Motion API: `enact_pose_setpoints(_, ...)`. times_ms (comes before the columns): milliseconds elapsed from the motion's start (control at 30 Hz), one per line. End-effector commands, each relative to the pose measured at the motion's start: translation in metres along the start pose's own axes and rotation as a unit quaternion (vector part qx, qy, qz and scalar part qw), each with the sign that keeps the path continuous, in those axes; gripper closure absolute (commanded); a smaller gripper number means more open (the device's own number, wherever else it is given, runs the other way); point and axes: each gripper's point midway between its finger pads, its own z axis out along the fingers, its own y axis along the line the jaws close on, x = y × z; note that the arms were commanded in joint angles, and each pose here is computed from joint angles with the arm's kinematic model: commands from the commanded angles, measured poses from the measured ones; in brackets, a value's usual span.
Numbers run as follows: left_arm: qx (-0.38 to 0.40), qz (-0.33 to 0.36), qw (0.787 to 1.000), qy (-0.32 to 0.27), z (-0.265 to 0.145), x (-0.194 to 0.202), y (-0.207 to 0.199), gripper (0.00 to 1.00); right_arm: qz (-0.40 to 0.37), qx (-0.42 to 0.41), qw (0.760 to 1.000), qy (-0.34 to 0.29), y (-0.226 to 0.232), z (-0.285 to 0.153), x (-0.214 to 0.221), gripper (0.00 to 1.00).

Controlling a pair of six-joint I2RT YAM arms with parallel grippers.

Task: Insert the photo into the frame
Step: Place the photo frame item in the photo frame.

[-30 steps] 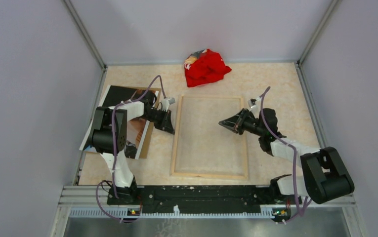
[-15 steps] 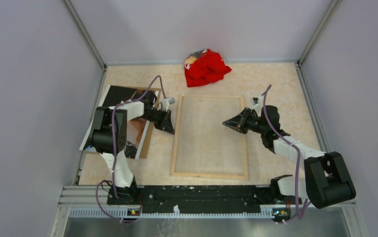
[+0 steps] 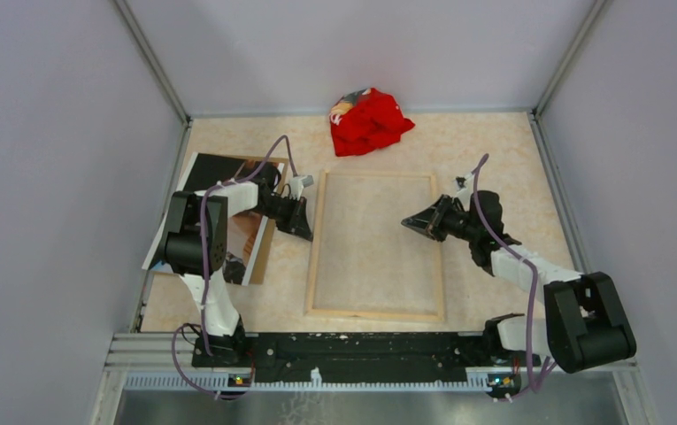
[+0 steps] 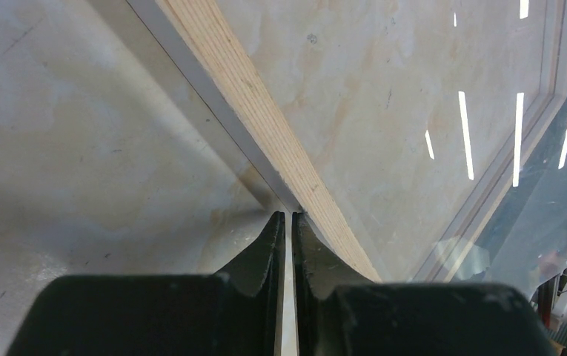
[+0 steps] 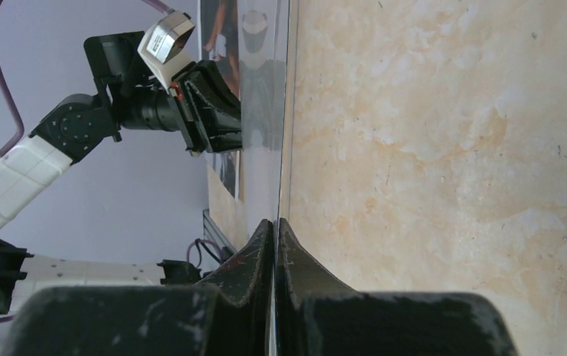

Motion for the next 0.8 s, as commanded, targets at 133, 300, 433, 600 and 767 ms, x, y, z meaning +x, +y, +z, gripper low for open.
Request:
enact_pose_setpoints(133, 0.011, 0.004, 1.0, -0.004, 0.002, -0.007, -0.004, 0.88, -0.013, 0.0, 1.0, -0.001, -0.006, 0.002, -0.001, 1.0)
enact_pose_setpoints(300, 0.009, 0.006, 1.0, -0.004, 0.001, -0.006, -0.005, 0.88, -0.018, 0.029, 0.999, -0.005, -0.016, 0.002, -0.003, 1.0)
enact_pose_setpoints(433, 0.006, 0.006, 1.0, -0.002, 0.002, -0.005, -0.004, 0.88, -0.029, 0.042, 0.999, -0.006, -0.02, 0.001, -0.004, 1.0)
enact_pose_setpoints(600, 0.006, 0.006, 1.0, -0.002, 0.002, -0.006, -0.004, 0.88, -0.034, 0.049, 0.998, -0.014, -0.024, -0.002, -0.006, 1.0)
enact_pose_setpoints(767, 0.004, 0.007, 1.0, 0.001, 0.004, -0.005, -0.004, 0.88, -0.033, 0.046, 0.998, -0.015, -0.027, -0.001, -0.006, 1.0)
